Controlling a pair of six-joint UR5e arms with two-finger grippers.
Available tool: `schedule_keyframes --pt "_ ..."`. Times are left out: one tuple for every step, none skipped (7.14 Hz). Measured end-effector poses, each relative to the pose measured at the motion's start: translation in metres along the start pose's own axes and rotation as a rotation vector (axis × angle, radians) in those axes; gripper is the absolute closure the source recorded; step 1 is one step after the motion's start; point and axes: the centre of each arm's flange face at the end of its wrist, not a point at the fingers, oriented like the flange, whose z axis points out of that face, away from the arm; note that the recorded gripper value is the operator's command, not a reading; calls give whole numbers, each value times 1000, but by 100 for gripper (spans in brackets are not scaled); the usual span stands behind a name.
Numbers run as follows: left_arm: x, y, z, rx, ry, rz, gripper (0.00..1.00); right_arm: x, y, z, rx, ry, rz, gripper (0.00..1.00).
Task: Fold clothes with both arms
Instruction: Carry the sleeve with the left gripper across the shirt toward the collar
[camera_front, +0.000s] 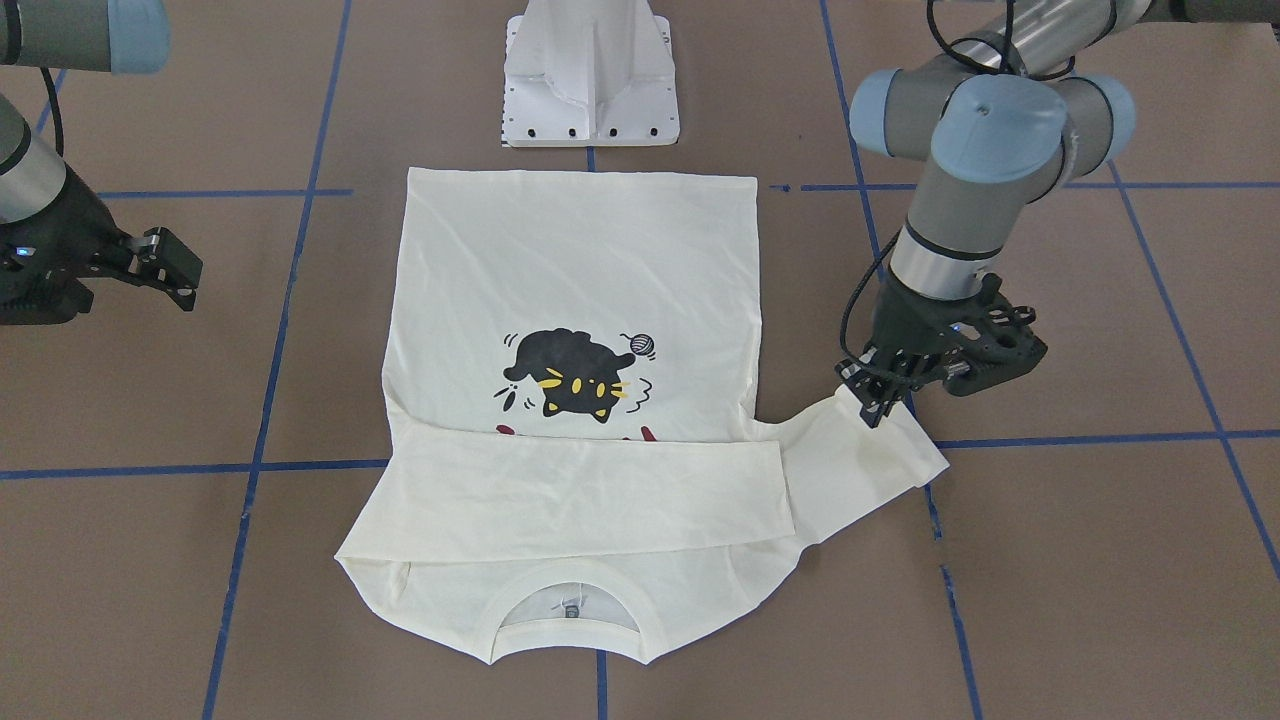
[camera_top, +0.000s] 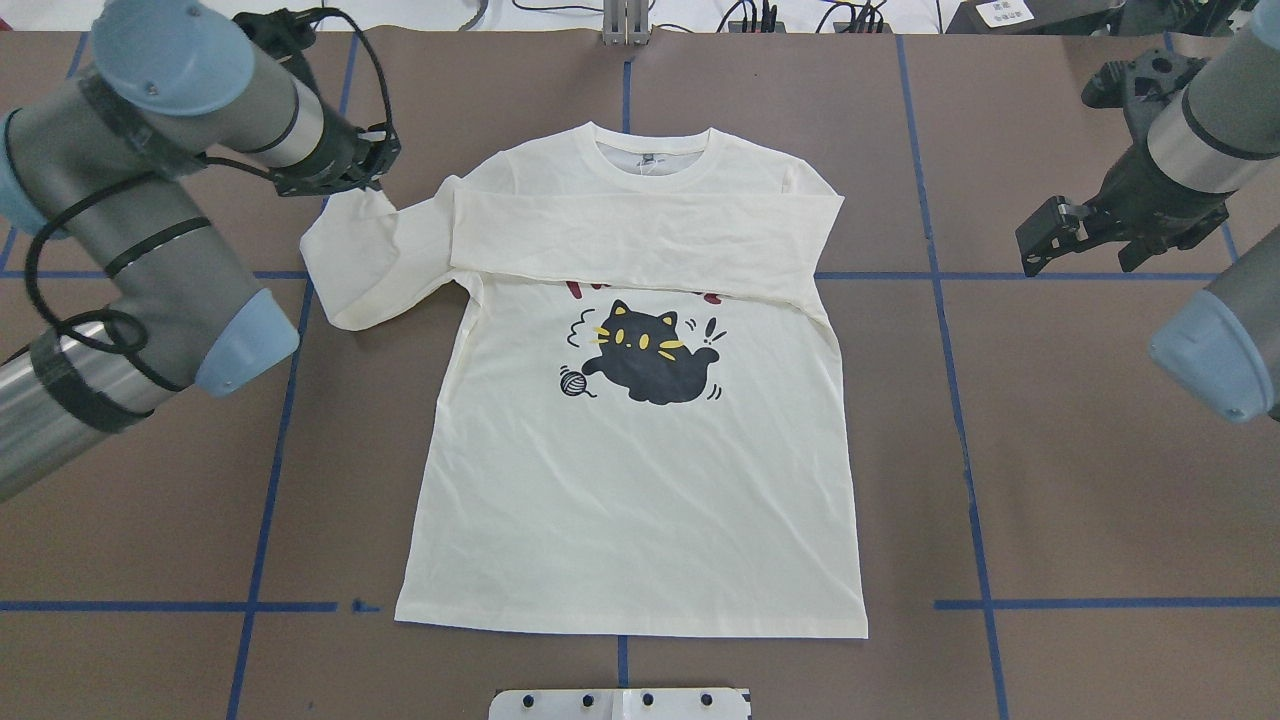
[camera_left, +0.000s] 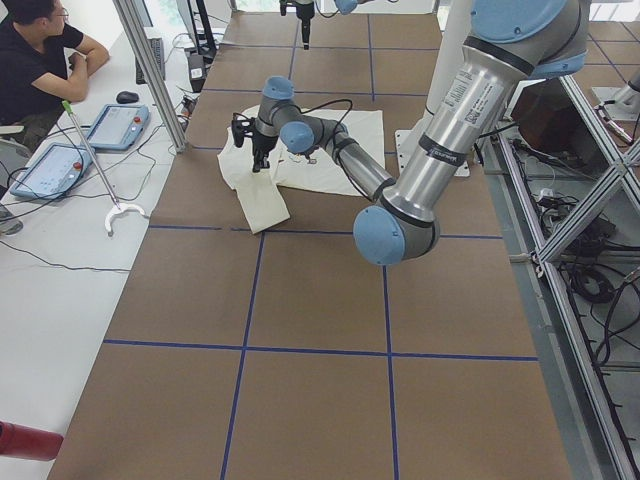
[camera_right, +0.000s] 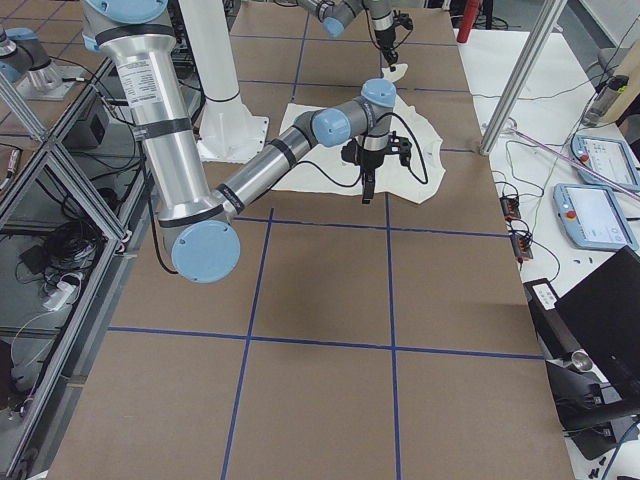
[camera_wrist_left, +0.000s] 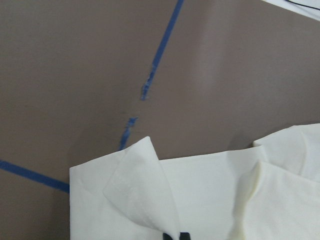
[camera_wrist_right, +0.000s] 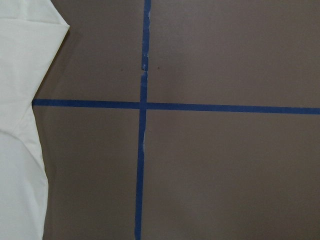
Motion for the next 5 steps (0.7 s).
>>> schedule_keyframes --pt "48 -5 -6 -13 45 -33 100 16 3 6 5 0 -2 0" --pt "94 -7 -15 -28 106 -73 100 29 6 9 9 1 -3 0" --pt "142 -10 -21 -42 167 -117 100 37 7 10 11 3 1 0" --pt "195 -10 -27 -57 225 -162 100 41 7 10 12 3 5 0" --pt "243 4 -37 -84 275 -198 100 43 7 10 11 4 9 0"
